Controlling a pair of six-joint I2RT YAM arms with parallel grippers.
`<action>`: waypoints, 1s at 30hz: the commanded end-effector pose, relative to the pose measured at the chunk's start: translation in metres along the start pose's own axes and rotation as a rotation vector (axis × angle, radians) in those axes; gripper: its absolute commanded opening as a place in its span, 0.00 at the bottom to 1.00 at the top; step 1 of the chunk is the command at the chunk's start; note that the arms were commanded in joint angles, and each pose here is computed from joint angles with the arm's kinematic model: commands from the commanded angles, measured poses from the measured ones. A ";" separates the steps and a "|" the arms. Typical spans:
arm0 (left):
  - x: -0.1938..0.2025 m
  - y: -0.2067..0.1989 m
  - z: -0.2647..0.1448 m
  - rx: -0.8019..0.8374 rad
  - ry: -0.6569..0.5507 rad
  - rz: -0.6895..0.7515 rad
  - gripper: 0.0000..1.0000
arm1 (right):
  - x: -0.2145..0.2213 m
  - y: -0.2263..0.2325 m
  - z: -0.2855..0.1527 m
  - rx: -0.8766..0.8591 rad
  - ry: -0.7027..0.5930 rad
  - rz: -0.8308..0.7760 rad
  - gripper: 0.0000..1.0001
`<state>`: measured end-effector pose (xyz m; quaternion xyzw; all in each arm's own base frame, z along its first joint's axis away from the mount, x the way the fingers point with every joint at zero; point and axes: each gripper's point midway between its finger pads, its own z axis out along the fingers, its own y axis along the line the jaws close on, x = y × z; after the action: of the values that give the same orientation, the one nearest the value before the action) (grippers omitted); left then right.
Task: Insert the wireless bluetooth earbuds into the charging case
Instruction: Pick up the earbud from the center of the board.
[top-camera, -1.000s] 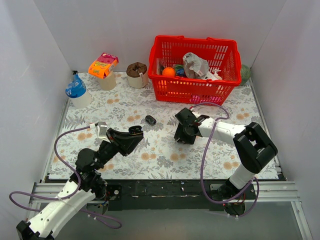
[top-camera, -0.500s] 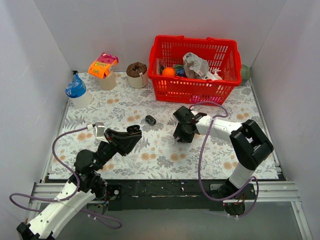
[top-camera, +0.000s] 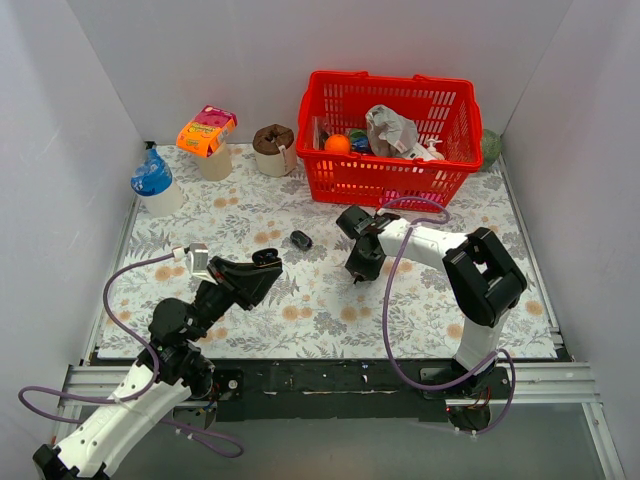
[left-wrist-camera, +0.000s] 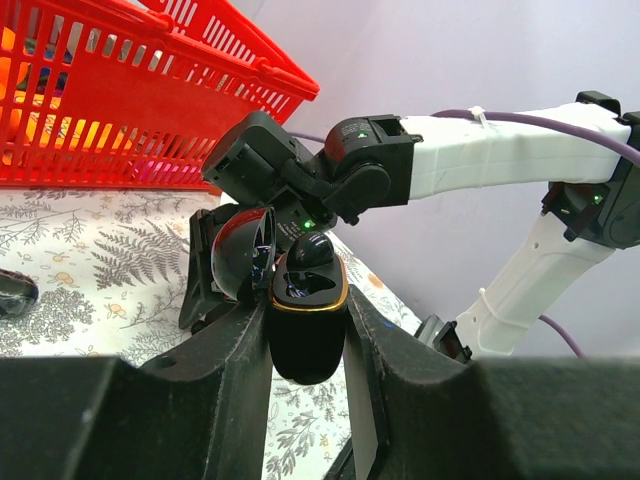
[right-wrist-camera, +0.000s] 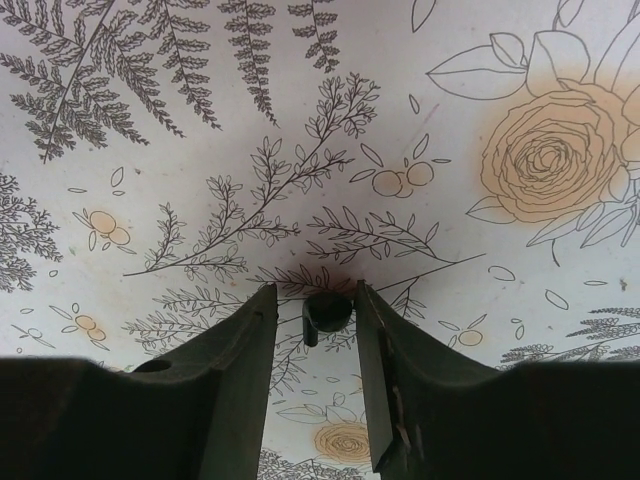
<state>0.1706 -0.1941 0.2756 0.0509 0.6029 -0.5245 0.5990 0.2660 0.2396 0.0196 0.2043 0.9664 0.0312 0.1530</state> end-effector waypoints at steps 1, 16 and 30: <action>-0.016 -0.012 0.000 0.023 -0.039 0.013 0.00 | 0.015 -0.047 0.023 0.180 0.019 -0.013 0.44; -0.008 -0.013 0.003 0.041 -0.005 -0.009 0.00 | 0.040 -0.066 0.033 0.190 0.074 -0.100 0.24; -0.011 -0.015 0.007 0.047 0.000 0.008 0.00 | -0.049 0.000 -0.087 -0.136 -0.298 -0.297 0.01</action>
<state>0.1714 -0.1988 0.2713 0.0537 0.6107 -0.5284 0.5873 0.2589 0.2198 0.0384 0.1027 0.9729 -0.0020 0.2074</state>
